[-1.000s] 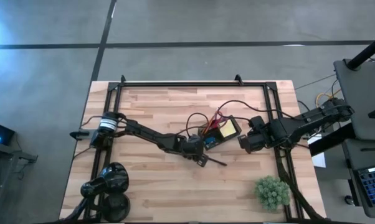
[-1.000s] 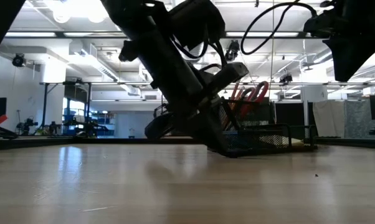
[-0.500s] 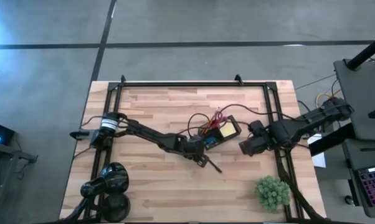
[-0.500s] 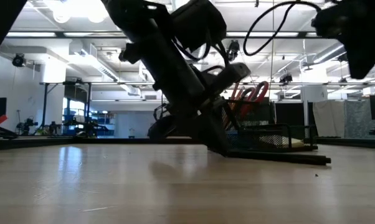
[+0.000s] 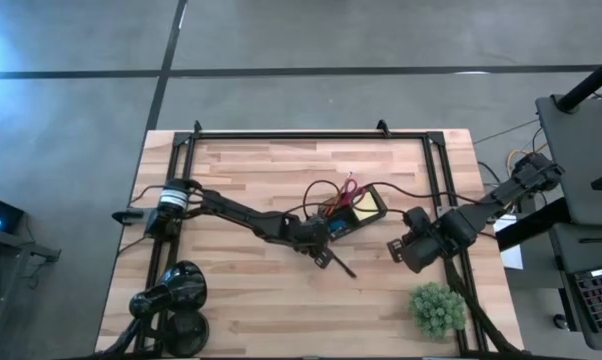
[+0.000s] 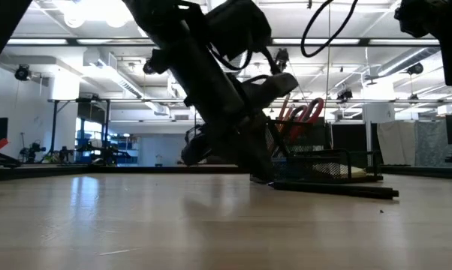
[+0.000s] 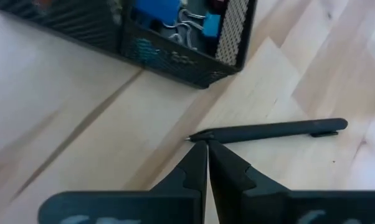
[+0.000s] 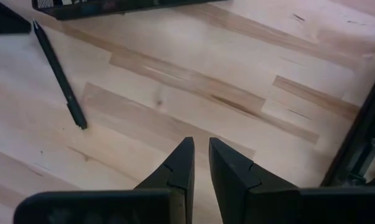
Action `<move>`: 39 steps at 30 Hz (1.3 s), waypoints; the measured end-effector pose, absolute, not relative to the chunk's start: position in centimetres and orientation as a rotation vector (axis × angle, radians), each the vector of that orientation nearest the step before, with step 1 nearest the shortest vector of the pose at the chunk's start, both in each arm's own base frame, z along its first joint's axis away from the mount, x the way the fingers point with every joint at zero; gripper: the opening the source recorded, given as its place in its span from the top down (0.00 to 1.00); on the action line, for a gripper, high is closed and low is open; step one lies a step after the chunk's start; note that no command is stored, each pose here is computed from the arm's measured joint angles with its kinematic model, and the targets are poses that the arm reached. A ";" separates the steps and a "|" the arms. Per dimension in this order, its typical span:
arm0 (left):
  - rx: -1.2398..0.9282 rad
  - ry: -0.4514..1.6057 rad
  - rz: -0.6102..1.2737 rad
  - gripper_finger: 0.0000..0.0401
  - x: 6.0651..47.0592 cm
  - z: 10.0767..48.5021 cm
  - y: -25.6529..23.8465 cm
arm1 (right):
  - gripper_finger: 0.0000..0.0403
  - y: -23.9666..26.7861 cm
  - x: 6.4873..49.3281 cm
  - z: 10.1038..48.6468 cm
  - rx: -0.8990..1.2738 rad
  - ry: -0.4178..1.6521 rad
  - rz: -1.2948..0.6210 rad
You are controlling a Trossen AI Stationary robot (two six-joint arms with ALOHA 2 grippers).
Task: Pick and place office supplies into organizer
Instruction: Put the pen into the desk organizer
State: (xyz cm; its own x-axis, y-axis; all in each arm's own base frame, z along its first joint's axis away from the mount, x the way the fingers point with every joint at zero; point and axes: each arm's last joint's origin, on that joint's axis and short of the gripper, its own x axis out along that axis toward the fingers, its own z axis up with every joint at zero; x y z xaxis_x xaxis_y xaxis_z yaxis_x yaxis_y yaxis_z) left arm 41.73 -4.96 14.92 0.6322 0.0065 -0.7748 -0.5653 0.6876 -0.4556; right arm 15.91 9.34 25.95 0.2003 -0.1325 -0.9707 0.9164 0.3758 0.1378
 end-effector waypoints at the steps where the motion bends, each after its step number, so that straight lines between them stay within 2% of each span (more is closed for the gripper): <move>1: -0.756 0.831 0.364 1.00 41.8 14.8 -5.0 | 0.89 9.4 15.9 25.9 0.898 1.109 -0.892; 39: -0.789 0.776 0.409 1.00 42.3 14.7 -3.9 | 0.89 9.4 16.0 25.9 0.940 1.047 -0.934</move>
